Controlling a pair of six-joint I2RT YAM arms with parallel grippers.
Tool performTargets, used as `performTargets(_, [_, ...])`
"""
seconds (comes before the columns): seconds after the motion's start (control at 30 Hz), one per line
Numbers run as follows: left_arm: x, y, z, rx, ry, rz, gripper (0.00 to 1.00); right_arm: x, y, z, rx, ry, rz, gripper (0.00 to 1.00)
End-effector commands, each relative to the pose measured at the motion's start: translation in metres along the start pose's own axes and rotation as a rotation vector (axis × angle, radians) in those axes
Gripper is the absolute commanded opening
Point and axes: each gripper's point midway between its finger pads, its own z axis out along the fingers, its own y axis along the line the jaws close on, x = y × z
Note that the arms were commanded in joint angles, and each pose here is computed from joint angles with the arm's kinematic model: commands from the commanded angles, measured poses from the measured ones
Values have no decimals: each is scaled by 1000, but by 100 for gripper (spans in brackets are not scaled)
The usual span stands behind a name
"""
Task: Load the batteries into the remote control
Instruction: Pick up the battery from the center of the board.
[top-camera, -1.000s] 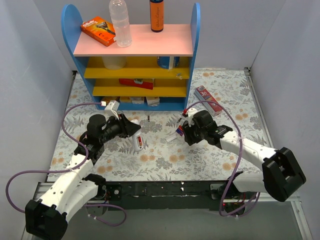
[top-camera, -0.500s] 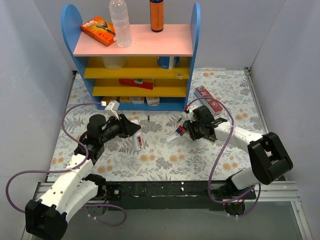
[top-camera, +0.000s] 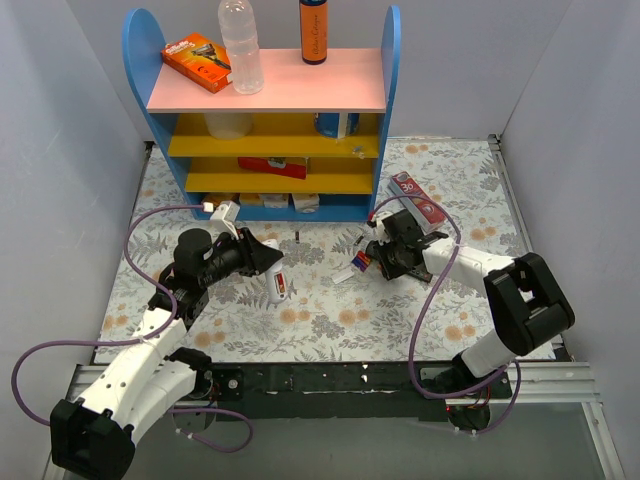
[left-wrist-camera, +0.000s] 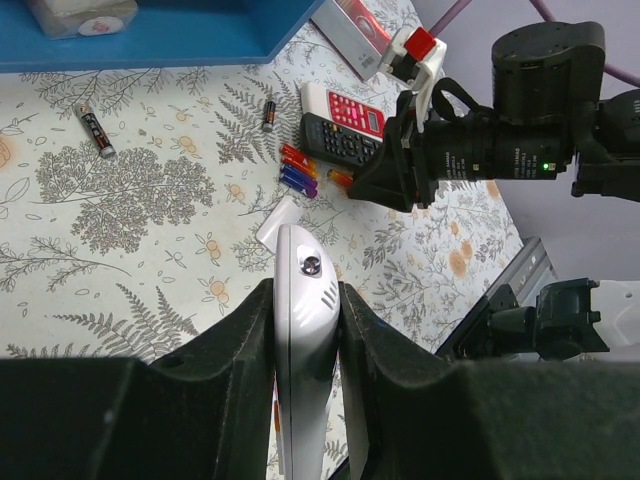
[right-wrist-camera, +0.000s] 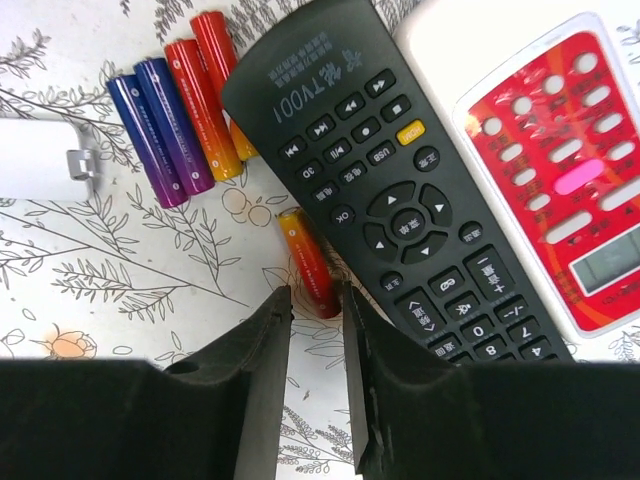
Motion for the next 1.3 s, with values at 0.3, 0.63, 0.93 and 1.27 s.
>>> performTargets(0.3, [1, -19, 2, 119, -15, -39, 0, 4, -3, -4, 2, 33, -38, 10])
performTargets(0.63, [7, -25, 5, 215, -70, -161, 0, -23, 28, -38, -151, -93, -42, 1])
performTargets(0.93, [-4, -26, -1, 309, -248, -297, 0, -65, 103, -105, -321, -250, -133, 1])
performTargets(1.27, [12, 8, 1, 220, -319, -505, 0, -92, 188, -143, -394, -243, -287, 1])
